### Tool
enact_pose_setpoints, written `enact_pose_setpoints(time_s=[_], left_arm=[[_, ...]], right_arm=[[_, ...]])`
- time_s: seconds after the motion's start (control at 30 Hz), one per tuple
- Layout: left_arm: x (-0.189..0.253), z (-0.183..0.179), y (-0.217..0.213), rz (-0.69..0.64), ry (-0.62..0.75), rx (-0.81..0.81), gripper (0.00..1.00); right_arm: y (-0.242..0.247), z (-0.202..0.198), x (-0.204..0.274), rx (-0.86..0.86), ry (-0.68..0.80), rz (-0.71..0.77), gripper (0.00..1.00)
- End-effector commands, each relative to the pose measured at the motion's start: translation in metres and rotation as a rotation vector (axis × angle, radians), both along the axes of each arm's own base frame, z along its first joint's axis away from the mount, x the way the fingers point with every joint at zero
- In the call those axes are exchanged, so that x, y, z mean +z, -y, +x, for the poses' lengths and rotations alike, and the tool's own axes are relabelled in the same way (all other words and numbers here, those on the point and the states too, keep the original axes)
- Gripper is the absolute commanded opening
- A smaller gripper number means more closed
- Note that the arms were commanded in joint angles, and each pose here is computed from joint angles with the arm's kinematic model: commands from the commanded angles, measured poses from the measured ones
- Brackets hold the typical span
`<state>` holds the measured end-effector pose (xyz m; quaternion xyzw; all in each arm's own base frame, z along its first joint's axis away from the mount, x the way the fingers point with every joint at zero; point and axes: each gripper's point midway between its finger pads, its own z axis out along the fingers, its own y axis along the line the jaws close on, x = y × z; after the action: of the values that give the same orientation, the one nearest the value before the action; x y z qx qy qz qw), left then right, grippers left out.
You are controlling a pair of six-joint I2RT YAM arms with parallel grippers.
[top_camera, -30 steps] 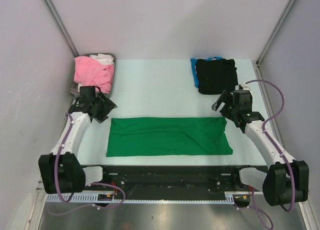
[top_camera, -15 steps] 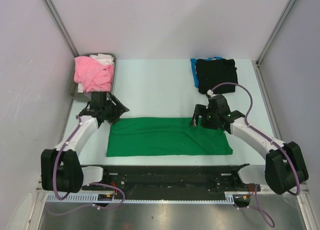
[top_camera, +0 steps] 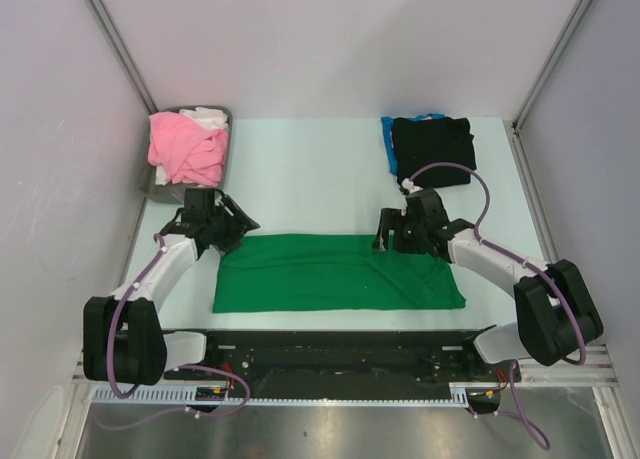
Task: Fold and stack the t-shirts
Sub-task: Fold the tshirt
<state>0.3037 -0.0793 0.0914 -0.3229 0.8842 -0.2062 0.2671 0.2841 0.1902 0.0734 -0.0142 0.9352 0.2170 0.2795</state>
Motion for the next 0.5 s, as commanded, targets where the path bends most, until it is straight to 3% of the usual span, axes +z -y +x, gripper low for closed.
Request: enact_pose_setpoints(time_s=[0.0,0.3,0.4,0.47], left_arm=[[0.007,0.004,0.003,0.001,0.044,-0.033,0.72],[0.006,0.004,0.001,0.004,0.041,-0.033,0.72],[0.006,0.005,0.000,0.006,0.043,-0.032,0.72],[0.006,0.004,-0.001,0.006,0.037,-0.031,0.72]], right_arm=[[-0.012,0.016,0.002,0.030,0.047,0.013,0.80],[-0.010,0.017,-0.014,0.032,0.032,-0.031,0.75],[-0.010,0.016,-0.013,0.033,0.035,-0.035,0.56],[-0.008,0.016,-0.011,0.026,0.039,-0.043,0.38]])
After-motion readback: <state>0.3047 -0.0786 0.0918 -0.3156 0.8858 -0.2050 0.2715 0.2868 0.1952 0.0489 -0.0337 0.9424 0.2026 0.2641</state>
